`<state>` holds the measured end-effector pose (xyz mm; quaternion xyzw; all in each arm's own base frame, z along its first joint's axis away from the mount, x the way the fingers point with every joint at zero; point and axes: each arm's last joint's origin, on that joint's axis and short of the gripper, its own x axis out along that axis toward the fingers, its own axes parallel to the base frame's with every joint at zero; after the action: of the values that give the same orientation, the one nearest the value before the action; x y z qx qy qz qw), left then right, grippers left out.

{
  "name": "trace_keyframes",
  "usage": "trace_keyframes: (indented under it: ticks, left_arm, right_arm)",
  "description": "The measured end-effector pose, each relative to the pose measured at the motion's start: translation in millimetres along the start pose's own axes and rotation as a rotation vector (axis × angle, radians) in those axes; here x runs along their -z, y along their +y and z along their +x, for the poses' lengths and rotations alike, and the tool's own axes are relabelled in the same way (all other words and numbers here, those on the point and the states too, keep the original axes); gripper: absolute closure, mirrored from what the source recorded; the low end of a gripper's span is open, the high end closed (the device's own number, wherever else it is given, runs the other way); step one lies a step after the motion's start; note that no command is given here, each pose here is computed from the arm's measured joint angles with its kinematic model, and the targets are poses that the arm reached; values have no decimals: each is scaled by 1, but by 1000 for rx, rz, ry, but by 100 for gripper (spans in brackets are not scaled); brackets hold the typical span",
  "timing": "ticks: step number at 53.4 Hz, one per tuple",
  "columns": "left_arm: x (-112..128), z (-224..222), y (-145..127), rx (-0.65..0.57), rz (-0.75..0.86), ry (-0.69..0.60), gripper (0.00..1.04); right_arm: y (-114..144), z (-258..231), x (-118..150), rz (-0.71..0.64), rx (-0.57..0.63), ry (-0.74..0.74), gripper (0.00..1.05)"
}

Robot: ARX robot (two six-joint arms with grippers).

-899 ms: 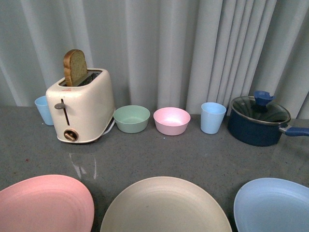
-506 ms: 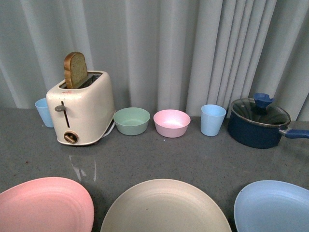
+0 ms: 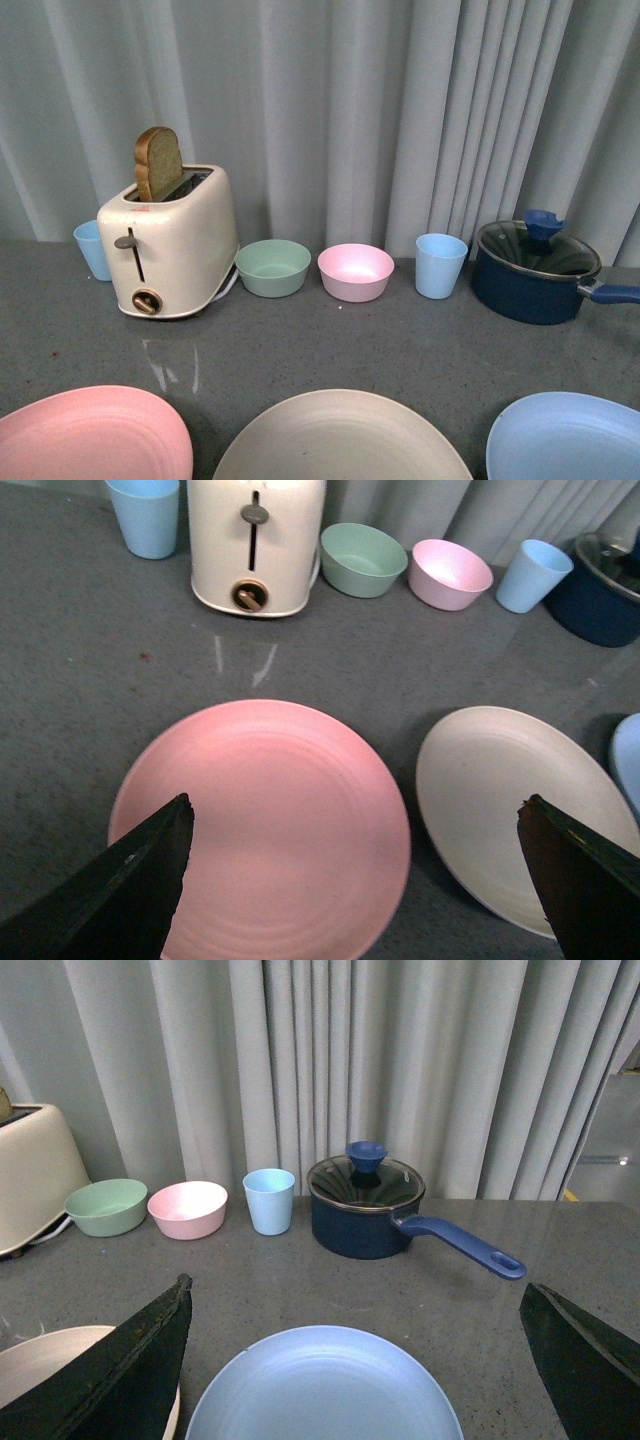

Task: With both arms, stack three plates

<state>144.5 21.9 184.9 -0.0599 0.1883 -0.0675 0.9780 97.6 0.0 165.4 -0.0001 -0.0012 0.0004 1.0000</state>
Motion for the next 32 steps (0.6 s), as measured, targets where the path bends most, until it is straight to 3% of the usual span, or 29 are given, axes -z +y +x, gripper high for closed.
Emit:
trace_keyframes:
  ticks: [5, 18, 32]
  left_arm:
    - [-11, 20, 16, -48, 49, 67, 7]
    - [-10, 62, 58, -164, 128, 237, 7]
    - [0, 98, 79, -135, 188, 408, 7]
  right_arm:
    - [0, 0, 0, 0, 0, 0, 7]
    - [0, 0, 0, 0, 0, 0, 7]
    - [0, 0, 0, 0, 0, 0, 7]
